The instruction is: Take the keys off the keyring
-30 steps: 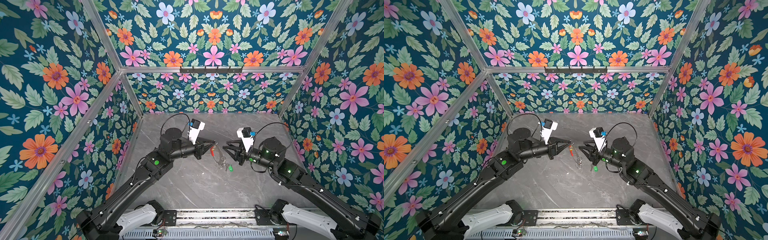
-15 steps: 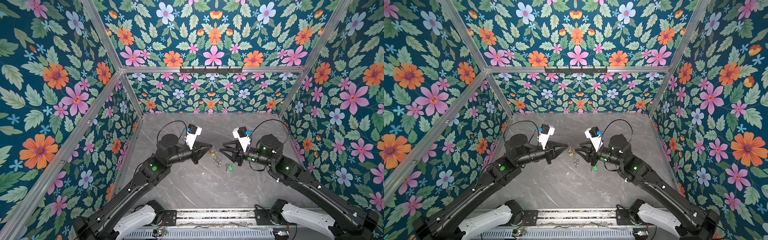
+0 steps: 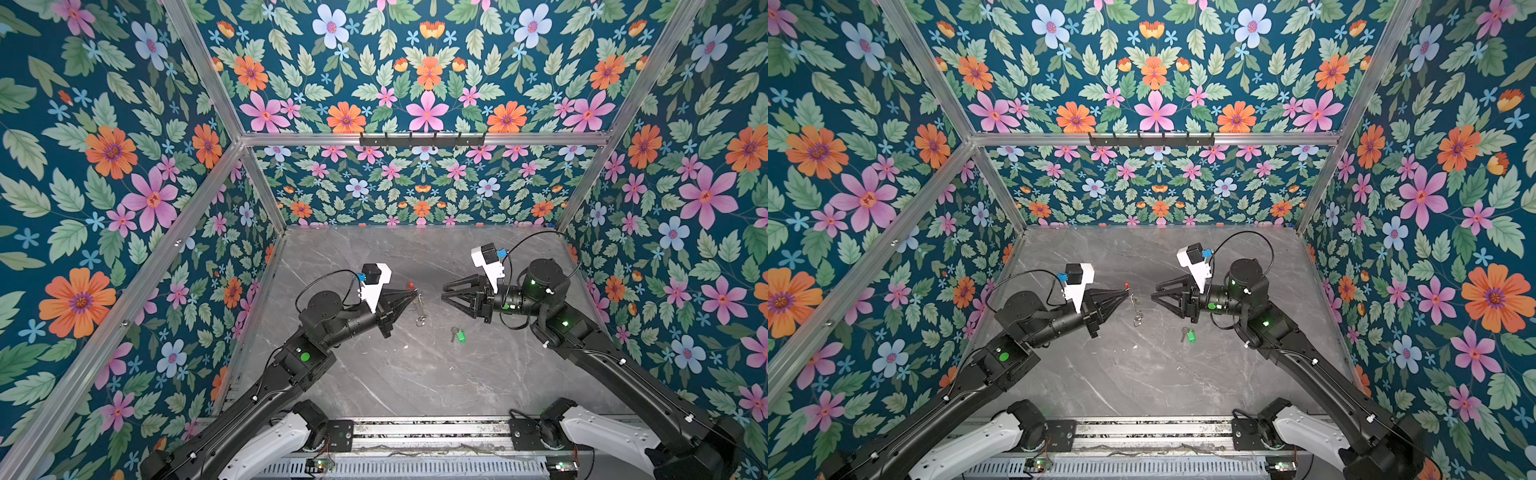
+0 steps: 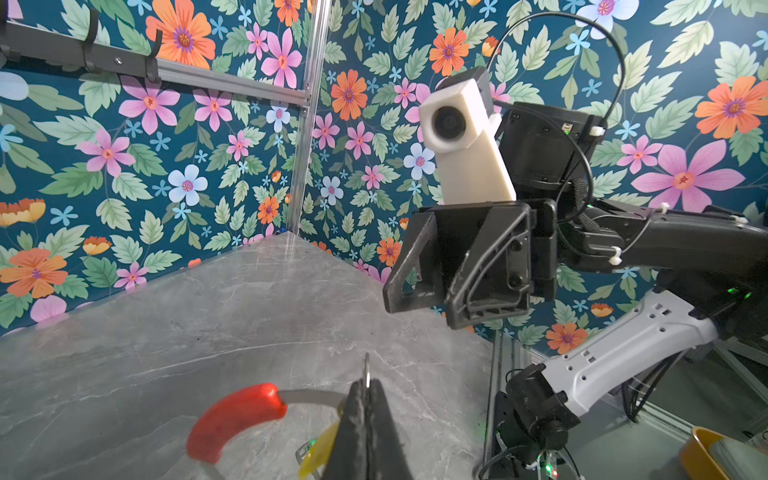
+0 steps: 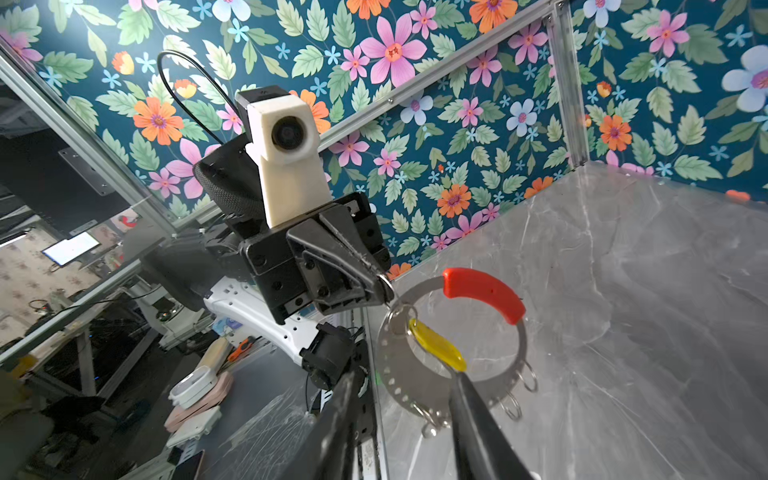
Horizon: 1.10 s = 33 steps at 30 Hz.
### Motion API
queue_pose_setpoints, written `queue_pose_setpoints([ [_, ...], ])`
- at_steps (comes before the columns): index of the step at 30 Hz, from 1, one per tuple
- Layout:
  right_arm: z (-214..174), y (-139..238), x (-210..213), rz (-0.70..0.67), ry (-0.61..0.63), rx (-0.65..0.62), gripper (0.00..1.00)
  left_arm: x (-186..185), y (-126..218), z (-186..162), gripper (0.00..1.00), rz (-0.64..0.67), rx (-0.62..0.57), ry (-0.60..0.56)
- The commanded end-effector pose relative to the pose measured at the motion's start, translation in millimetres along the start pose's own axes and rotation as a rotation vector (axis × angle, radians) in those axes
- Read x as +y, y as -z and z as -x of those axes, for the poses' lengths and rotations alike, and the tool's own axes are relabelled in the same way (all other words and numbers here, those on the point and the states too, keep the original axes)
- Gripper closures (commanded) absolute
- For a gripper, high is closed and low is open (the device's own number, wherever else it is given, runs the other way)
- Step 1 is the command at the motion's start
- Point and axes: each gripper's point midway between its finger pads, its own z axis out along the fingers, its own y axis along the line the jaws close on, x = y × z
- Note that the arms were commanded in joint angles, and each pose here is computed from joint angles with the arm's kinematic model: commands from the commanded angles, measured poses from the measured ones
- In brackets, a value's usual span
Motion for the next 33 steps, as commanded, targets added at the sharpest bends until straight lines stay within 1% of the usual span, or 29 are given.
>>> queue_pose_setpoints([
  [1, 8.7, -1.3, 12.0, 0.063, 0.027, -0.012, 0.61, -6.1, 0.6, 15.5, 1.00, -0.026, -0.066, -0.056],
  [11, 5.5, -12.6, 4.3, 0.065, 0.030, 0.066, 0.61, -13.1, -1.5, 8.4, 1.00, -0.074, -0.038, -0.054],
  [15, 3.6, -20.9, 3.1, 0.069, 0.033, 0.075, 0.61, -19.4, -2.7, 10.2, 1.00, -0.118, -0.060, -0.019],
  [17, 2.4, -24.0, 3.6, 0.060, 0.045, 0.083, 0.61, -20.7, -4.7, 10.2, 1.00, -0.131, -0.051, 0.002],
  [20, 0.2, -25.3, 4.3, 0.042, 0.062, 0.100, 0.63, -18.8, -11.4, 4.6, 1.00, -0.130, 0.009, 0.042],
  [26, -6.7, -23.8, -1.5, 0.006, 0.049, 0.137, 0.69, -21.5, -16.3, -7.2, 1.00, -0.142, 0.141, 0.108],
  [30, -9.5, -21.5, 1.0, 0.005, 0.046, 0.162, 0.69, -26.0, -15.2, -14.9, 1.00, -0.154, 0.249, 0.126],
  [33, -12.1, -19.6, 5.0, 0.019, 0.046, 0.184, 0.69, -28.2, -13.5, -17.0, 1.00, -0.156, 0.302, 0.128],
])
